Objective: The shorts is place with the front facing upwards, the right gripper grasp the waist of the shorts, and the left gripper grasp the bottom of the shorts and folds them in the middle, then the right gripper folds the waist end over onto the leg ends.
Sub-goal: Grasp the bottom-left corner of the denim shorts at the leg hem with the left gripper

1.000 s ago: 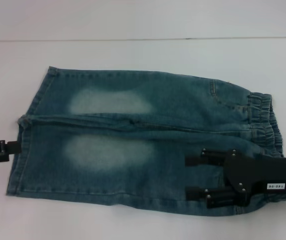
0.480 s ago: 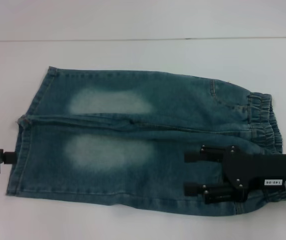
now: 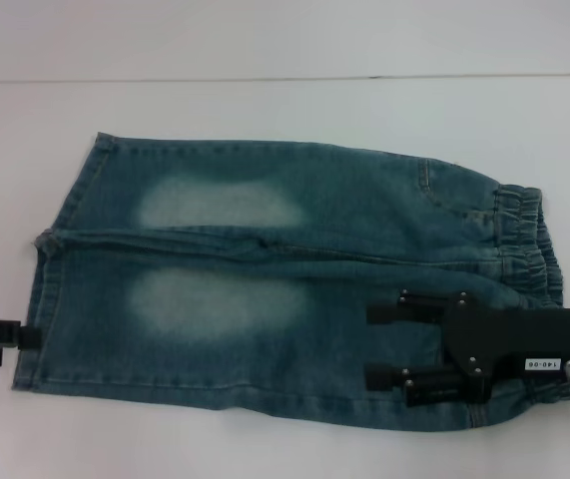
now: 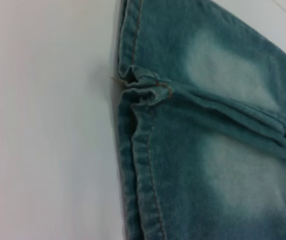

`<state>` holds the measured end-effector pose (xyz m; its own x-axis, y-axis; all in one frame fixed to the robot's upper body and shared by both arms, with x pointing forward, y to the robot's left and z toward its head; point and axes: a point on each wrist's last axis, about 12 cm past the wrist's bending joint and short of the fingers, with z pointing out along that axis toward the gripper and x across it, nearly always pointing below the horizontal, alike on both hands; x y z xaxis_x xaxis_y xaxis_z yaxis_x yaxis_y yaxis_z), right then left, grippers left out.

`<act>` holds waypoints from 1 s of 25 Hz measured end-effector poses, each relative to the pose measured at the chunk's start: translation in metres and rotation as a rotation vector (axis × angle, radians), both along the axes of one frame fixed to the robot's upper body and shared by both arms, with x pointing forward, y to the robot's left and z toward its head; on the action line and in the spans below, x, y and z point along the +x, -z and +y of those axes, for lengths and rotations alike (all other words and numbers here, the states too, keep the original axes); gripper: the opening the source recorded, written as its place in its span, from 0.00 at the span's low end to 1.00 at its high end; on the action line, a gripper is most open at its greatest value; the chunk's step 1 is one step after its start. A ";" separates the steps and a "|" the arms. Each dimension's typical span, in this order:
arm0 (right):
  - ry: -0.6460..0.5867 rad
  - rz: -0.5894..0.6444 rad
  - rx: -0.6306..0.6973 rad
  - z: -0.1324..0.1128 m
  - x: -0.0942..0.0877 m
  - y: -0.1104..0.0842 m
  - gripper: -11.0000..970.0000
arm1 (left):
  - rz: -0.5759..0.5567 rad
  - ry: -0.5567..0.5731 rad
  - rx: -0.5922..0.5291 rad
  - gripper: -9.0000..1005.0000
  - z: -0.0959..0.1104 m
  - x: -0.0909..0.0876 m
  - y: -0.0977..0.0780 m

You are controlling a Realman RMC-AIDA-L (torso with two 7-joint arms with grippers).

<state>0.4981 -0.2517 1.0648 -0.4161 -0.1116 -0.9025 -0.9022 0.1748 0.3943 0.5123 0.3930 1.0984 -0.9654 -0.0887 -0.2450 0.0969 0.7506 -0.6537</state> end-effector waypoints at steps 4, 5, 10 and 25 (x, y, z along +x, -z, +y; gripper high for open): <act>0.001 0.000 -0.001 0.000 0.000 0.000 0.93 | 0.002 0.009 0.016 0.87 -0.004 0.002 0.003; 0.003 0.000 -0.003 0.000 0.000 0.000 0.93 | 0.003 0.012 0.018 0.87 -0.006 0.002 0.004; 0.007 0.002 -0.013 0.000 0.001 0.002 0.93 | 0.009 0.037 0.028 0.87 -0.011 0.004 0.007; 0.005 0.001 -0.013 0.001 0.001 0.001 0.93 | 0.011 0.037 0.052 0.87 -0.011 0.007 0.008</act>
<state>0.4994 -0.2511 1.0633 -0.4179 -0.1213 -0.9004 -0.9007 0.1847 0.3932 0.5188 0.3816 1.0909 -0.9704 -0.0400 -0.2381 0.1188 0.7795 -0.6150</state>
